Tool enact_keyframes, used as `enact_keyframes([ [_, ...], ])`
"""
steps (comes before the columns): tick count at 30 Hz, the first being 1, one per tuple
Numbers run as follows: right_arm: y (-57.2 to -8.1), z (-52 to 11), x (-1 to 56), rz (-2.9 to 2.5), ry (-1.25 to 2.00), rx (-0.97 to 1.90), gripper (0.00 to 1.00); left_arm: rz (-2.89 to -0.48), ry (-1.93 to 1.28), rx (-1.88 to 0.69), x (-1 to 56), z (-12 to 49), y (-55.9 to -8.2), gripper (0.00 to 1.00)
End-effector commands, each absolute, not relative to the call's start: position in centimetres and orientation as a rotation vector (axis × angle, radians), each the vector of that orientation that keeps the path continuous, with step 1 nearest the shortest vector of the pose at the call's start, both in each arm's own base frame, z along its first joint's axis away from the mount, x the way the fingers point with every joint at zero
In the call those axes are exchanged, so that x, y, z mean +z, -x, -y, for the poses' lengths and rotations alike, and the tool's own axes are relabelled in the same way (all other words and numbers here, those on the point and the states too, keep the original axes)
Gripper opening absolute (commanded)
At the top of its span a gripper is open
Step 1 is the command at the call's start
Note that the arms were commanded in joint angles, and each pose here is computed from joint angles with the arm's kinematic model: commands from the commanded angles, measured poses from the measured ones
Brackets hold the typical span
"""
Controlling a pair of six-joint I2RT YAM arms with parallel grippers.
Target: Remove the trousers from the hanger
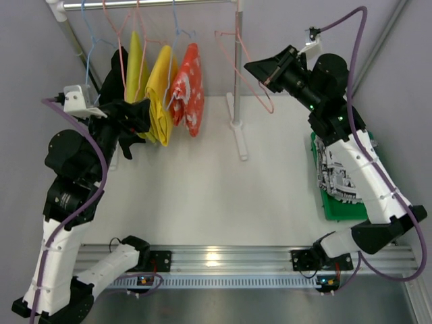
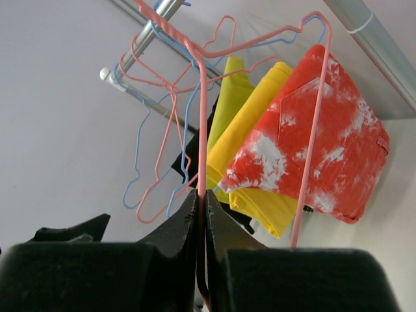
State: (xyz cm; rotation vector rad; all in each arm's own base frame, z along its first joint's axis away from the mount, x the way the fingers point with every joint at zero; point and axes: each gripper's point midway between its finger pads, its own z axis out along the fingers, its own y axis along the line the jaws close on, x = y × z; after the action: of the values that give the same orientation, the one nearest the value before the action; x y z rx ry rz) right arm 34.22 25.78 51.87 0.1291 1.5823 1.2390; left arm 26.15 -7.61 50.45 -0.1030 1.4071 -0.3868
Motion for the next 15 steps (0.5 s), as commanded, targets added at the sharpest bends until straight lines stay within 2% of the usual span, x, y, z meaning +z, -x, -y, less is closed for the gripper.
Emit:
enact_keyframes([
  [1,-34.4,-26.5,56.8,-1.42,-0.115,1.272,0.0,-1.394,0.153,-0.392,50.8,7.3,-26.7,0.99],
  [9,-38.3,-28.0,57.8,-1.382,-0.148,1.202,0.0,-1.449,0.149,-0.5,49.8,9.1,-26.9,0.99],
  [15,-39.9,-30.1,55.4,-1.435,-0.148,1.184,0.0,-1.464,0.149,-0.517,49.5,9.5,-27.2,0.99],
])
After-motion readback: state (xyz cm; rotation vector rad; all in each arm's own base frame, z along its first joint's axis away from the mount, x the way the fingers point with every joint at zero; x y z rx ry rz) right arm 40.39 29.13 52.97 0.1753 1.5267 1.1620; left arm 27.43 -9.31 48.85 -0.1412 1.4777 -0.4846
